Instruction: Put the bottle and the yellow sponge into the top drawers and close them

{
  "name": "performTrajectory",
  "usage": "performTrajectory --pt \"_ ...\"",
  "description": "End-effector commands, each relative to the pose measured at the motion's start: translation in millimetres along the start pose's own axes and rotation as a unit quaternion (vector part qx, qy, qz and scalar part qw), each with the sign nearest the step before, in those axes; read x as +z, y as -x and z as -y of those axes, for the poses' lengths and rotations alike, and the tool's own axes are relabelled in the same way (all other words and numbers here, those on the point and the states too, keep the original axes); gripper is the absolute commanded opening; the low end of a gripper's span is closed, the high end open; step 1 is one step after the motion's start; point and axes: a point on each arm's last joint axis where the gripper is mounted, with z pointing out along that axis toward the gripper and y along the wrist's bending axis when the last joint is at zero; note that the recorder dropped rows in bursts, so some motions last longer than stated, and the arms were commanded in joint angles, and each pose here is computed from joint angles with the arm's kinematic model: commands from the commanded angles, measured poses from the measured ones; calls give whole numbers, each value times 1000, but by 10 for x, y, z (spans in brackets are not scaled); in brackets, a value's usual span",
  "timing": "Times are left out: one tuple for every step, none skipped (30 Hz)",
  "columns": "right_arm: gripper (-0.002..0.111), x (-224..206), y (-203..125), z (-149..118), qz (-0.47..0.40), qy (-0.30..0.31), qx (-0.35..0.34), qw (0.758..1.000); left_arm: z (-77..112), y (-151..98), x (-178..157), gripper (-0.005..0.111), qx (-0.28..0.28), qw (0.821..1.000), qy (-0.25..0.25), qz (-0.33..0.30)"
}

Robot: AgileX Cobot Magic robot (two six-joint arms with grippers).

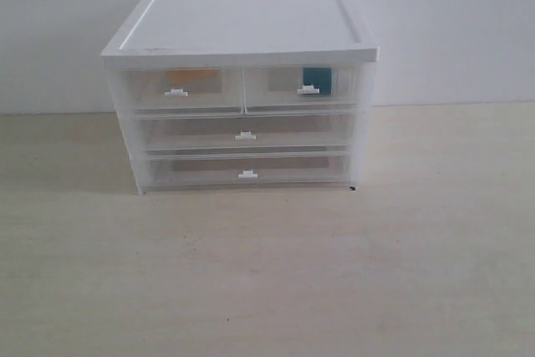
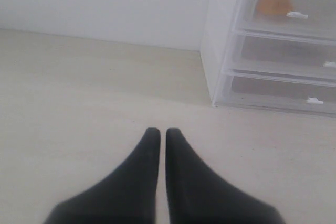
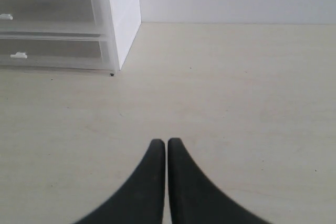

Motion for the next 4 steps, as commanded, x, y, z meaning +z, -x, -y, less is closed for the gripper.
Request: performTrajectory --pt "0 -4 7 3 4 -2 -3 1000 -3 -13 0 4 2 1000 2 -2" --pt "0 -4 7 3 4 -2 -3 1000 -3 -13 0 4 2 1000 2 -2" --pt "0 -4 7 3 4 -2 -3 1000 -3 -13 0 4 2 1000 2 -2" --pt "0 -4 7 3 4 -2 -3 1000 -3 -13 0 4 2 1000 2 -2"
